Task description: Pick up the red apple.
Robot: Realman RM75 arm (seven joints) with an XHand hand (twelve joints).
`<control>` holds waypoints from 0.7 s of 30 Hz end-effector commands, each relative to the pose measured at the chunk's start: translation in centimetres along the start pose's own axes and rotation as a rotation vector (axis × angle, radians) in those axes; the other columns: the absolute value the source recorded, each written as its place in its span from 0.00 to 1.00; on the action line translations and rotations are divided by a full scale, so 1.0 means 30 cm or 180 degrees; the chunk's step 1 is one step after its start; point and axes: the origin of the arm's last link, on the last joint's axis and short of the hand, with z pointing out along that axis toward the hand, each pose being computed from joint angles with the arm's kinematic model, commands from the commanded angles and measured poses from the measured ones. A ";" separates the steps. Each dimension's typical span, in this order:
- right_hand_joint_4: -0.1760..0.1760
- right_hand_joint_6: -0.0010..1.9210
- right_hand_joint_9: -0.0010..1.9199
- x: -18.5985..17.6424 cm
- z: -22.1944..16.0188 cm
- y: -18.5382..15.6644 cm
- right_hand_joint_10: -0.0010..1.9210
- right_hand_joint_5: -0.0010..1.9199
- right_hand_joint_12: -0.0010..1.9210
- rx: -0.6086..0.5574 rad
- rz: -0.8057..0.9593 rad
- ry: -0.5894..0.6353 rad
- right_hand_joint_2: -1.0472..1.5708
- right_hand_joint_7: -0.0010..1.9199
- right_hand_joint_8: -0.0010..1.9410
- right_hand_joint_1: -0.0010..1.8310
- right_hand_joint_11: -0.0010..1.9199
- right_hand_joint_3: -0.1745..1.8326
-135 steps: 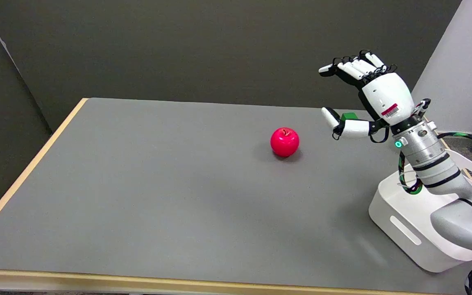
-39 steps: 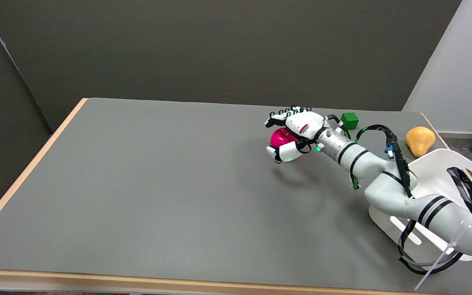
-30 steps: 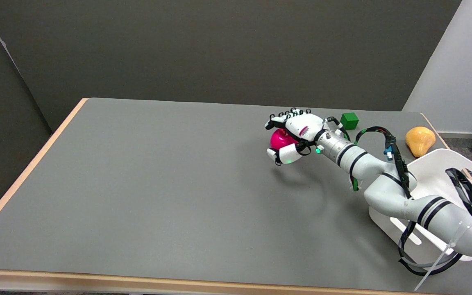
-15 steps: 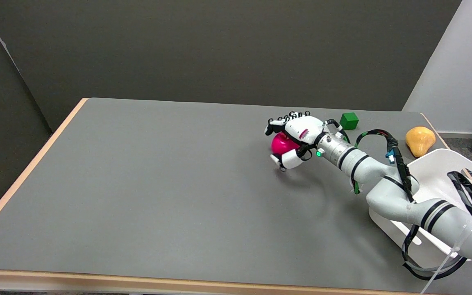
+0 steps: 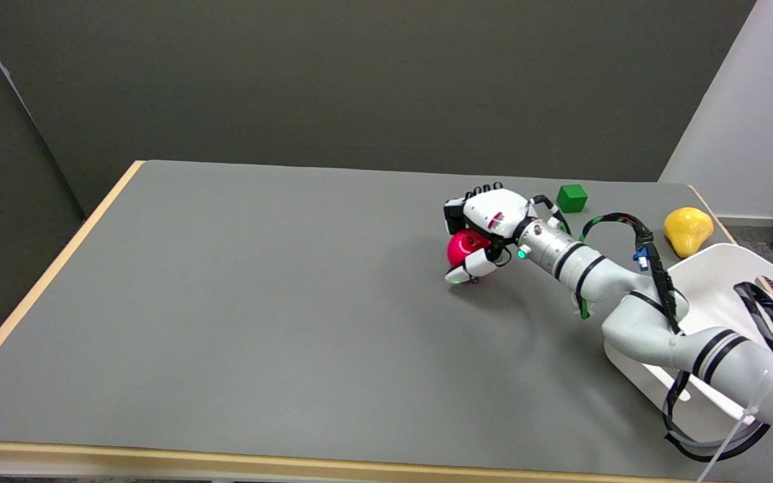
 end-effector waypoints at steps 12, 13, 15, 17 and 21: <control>0.06 0.84 0.39 0.481 -0.129 -0.031 0.76 0.36 0.86 0.0068 -0.1052 0.1193 0.77 0.45 0.65 0.74 0.32 0.34; 0.06 0.85 0.39 0.519 -0.148 -0.018 0.76 0.36 0.86 -0.0024 -0.1169 0.1249 0.77 0.45 0.65 0.74 0.32 0.34; 0.07 0.84 0.39 0.585 -0.194 0.019 0.75 0.35 0.82 -0.0271 -0.1390 0.1313 0.79 0.45 0.64 0.73 0.33 0.30; 0.05 0.85 0.39 0.636 -0.240 0.062 0.76 0.36 0.85 -0.0547 -0.1545 0.1323 0.77 0.45 0.65 0.74 0.32 0.35; 0.05 0.85 0.40 0.669 -0.304 0.158 0.76 0.36 0.87 -0.0956 -0.1586 0.1261 0.76 0.46 0.65 0.74 0.32 0.36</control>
